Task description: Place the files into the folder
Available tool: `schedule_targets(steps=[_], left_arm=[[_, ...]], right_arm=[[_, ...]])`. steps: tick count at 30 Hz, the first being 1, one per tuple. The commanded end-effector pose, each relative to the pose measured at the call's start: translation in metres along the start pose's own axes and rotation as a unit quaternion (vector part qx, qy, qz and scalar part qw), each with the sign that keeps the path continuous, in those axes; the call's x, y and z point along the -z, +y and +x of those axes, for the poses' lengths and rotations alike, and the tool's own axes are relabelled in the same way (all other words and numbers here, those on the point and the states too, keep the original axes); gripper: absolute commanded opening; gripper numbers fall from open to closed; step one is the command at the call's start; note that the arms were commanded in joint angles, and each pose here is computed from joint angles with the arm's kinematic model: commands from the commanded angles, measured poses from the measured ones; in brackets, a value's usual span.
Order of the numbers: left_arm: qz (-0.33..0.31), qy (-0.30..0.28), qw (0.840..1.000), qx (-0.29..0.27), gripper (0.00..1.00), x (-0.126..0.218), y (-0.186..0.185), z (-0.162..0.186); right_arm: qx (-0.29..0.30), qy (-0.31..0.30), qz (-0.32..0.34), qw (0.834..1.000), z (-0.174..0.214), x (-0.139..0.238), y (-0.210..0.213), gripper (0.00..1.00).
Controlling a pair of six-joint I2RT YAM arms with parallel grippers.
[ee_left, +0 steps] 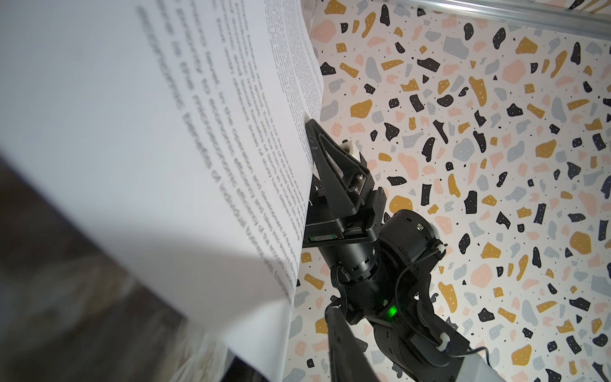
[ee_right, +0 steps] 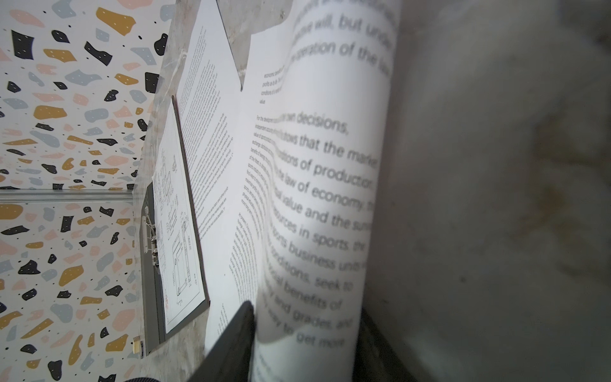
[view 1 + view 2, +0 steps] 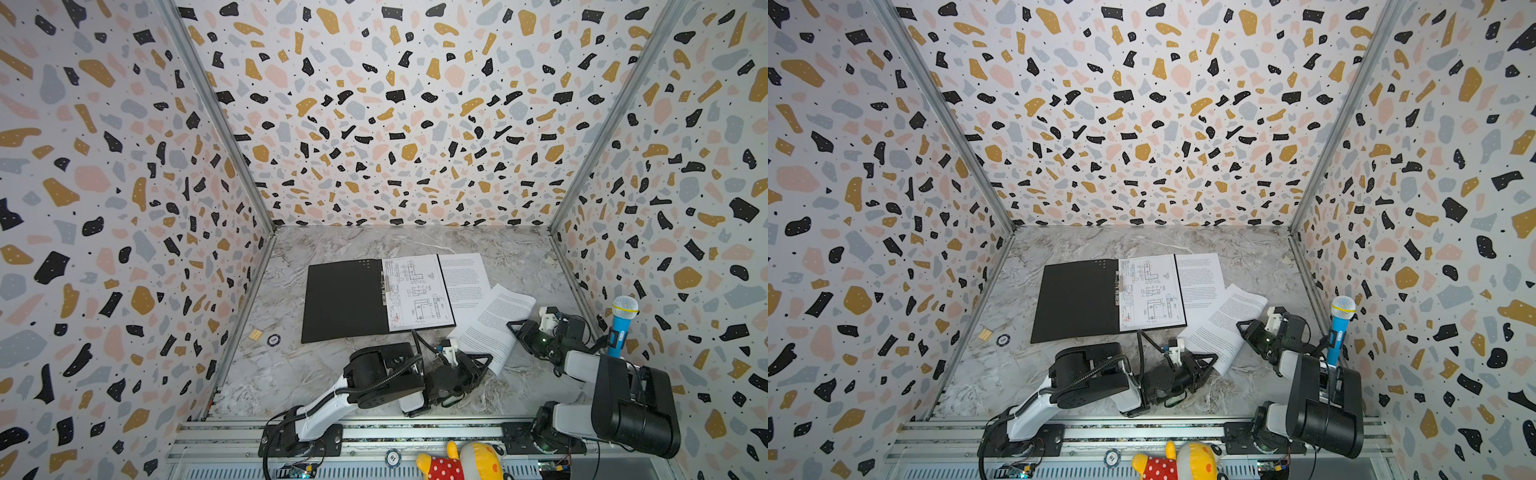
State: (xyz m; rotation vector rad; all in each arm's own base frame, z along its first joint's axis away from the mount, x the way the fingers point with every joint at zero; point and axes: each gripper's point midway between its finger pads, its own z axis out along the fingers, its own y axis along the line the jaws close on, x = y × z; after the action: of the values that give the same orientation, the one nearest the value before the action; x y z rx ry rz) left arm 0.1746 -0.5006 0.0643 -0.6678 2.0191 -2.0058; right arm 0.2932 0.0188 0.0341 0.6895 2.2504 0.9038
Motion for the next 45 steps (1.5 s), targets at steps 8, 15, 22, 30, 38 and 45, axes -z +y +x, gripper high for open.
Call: schedule_targets(steps=[8,15,22,30,38,45], left_arm=[[0.046,0.000,0.999,0.018,0.19,-0.004,-0.013,-0.002],[0.055,-0.006,0.998,0.027,0.11,0.000,-0.015,-0.005],[0.066,-0.006,0.997,0.042,0.05,0.000,-0.016,-0.006],[0.080,-0.008,0.995,0.052,0.04,0.002,-0.023,-0.007],[0.101,-0.006,0.993,0.068,0.04,0.004,-0.033,-0.007],[0.099,0.000,0.993,0.071,0.04,0.004,-0.032,-0.005]], right_arm=[[-0.017,0.009,0.025,1.000,0.009,0.006,-0.010,0.49],[-0.011,0.009,0.024,1.000,0.006,0.008,-0.006,0.55],[-0.009,0.005,0.021,1.000,0.002,0.012,-0.001,0.71],[-0.012,0.007,0.017,1.000,0.003,0.019,0.003,0.85],[-0.027,0.006,0.019,0.999,0.005,0.025,-0.006,0.88],[-0.039,0.002,0.001,0.999,0.004,0.027,-0.001,0.84]])
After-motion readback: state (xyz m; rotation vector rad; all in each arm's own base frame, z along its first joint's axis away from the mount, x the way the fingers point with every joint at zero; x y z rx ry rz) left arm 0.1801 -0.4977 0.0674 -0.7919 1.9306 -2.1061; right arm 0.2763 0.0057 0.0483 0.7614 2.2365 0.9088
